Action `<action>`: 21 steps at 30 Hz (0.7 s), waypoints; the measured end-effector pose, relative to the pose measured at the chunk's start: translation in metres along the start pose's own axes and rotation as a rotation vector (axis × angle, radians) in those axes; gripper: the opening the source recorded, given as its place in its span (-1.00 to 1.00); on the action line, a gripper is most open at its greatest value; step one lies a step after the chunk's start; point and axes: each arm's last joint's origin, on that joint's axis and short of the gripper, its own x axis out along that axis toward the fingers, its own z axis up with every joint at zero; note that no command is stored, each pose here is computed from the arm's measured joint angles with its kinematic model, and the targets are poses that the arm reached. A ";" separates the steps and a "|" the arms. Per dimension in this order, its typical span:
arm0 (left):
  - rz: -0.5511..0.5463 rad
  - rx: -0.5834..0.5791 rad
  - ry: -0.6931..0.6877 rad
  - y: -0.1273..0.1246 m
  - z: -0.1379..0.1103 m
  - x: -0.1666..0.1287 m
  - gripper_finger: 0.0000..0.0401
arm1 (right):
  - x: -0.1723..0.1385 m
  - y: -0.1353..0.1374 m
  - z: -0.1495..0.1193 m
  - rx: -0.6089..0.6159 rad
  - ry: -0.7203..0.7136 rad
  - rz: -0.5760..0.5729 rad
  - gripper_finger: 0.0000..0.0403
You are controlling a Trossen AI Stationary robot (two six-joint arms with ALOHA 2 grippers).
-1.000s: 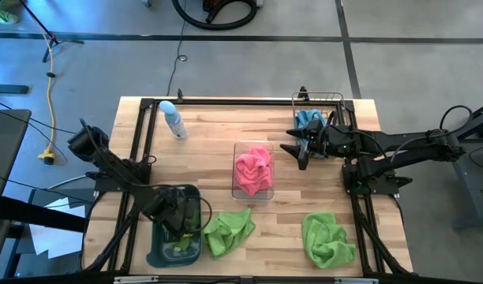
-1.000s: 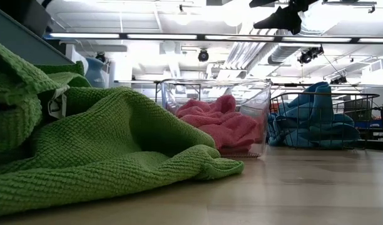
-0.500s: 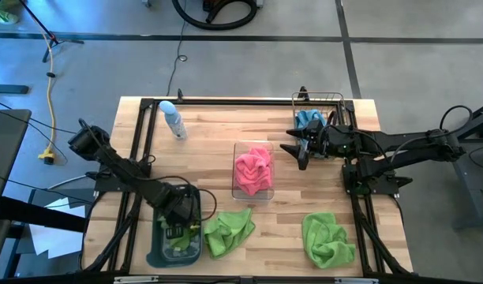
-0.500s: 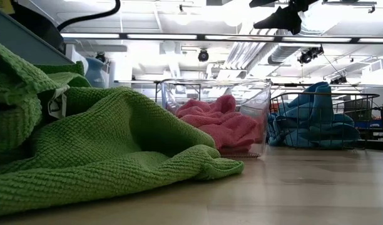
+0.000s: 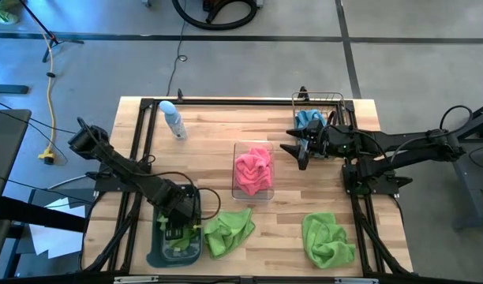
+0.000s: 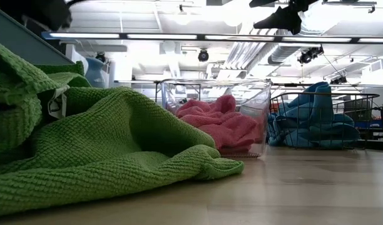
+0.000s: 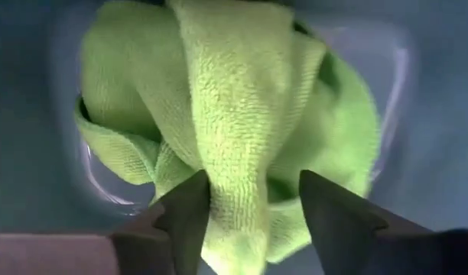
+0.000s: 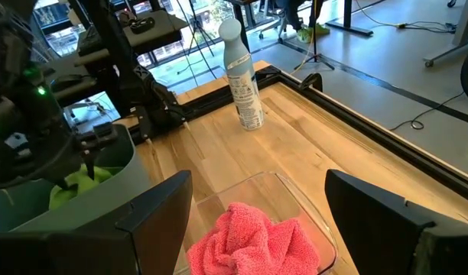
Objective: Sort microfiber towel by color & place in baskets
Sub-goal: Put the top green microfiber cloth into the blue bin, then put the right green microfiber cloth into the blue bin
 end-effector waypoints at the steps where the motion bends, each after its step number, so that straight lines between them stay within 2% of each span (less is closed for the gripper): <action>1: 0.002 0.010 0.003 -0.001 0.001 -0.005 -0.01 | 0.000 0.000 0.000 0.000 0.000 0.000 0.47; 4: 0.000 0.062 0.044 -0.006 0.000 -0.024 0.08 | 0.000 0.000 0.000 0.000 0.003 0.009 0.47; 8: 0.084 0.116 0.139 -0.001 -0.007 -0.061 0.12 | 0.000 0.000 0.000 0.011 0.006 0.018 0.47; 10: 0.132 0.115 0.102 0.002 -0.009 -0.083 0.12 | 0.000 0.001 0.000 0.039 0.001 0.021 0.47; 13: 0.144 0.071 -0.101 0.008 -0.009 -0.117 0.12 | 0.000 0.001 0.002 0.083 -0.010 0.026 0.47; 17: 0.101 -0.024 -0.521 0.019 -0.007 -0.157 0.12 | 0.000 0.002 0.004 0.106 -0.037 0.040 0.47; 21: 0.104 -0.064 -0.902 0.034 -0.005 -0.191 0.12 | -0.001 0.004 0.010 0.127 -0.089 0.066 0.47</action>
